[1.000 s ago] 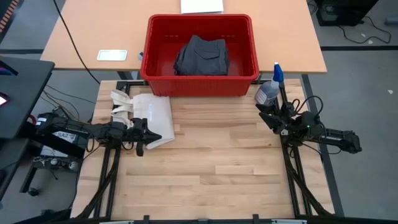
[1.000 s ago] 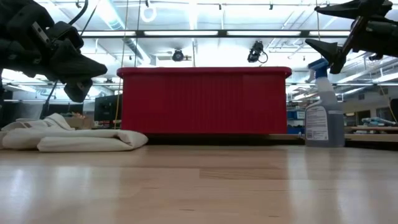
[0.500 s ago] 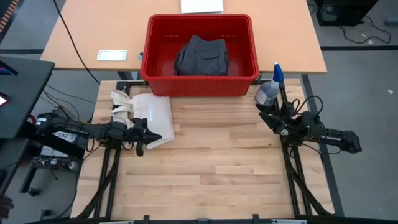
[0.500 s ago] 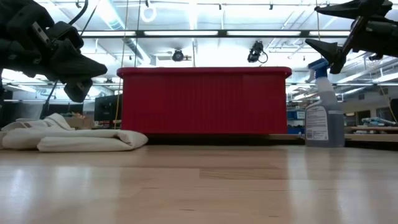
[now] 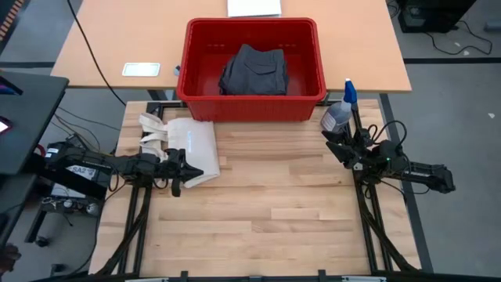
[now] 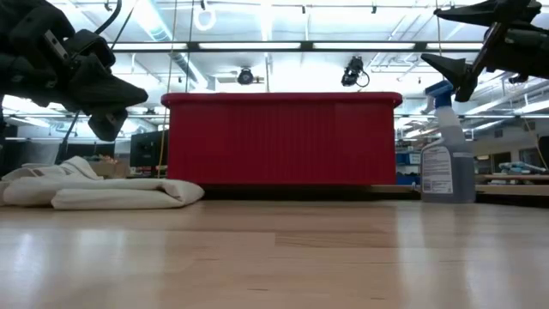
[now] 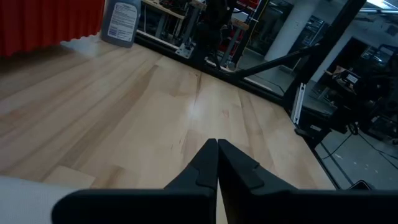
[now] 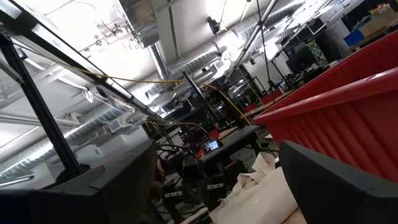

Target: Sort clothes

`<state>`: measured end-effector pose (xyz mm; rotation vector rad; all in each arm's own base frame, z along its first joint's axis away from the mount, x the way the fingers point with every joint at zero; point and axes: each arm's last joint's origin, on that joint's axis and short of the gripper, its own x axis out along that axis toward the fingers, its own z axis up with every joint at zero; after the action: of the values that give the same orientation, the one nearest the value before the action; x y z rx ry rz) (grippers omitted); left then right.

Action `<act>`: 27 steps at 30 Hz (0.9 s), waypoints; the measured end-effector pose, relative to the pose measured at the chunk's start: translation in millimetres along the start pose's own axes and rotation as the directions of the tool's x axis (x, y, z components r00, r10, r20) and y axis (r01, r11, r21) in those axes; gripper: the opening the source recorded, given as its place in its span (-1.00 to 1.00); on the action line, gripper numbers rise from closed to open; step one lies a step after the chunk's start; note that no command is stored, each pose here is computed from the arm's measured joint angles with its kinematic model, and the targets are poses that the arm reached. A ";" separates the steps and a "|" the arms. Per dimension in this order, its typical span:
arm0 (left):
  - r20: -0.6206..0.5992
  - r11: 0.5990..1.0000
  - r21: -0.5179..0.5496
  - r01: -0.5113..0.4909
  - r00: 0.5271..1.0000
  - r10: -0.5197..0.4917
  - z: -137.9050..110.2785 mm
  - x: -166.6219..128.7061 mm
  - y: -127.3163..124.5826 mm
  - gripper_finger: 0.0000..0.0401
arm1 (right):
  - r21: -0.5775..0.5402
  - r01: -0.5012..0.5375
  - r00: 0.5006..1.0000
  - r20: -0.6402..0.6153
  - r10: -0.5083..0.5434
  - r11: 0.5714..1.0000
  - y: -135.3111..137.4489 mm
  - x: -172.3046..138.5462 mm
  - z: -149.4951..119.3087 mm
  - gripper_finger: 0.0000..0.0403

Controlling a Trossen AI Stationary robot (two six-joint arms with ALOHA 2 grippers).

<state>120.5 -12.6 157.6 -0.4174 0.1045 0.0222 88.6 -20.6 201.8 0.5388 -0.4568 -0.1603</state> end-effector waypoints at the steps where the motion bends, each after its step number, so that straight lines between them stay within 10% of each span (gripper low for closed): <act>1: 0.000 1.000 0.000 0.000 1.000 0.000 0.0 0.0 0.0 -0.93 | 0.000 0.000 1.000 0.000 0.000 1.000 0.0 0.0 0.0 0.72; 27: 0.000 1.000 0.000 0.000 1.000 0.000 -0.1 0.0 0.0 -0.93 | 0.000 0.000 1.000 0.000 0.000 1.000 0.0 0.0 0.0 0.72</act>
<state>120.5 -12.7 157.5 -0.4173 0.1048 0.0222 88.6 -20.5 201.8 0.5388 -0.4565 -0.1601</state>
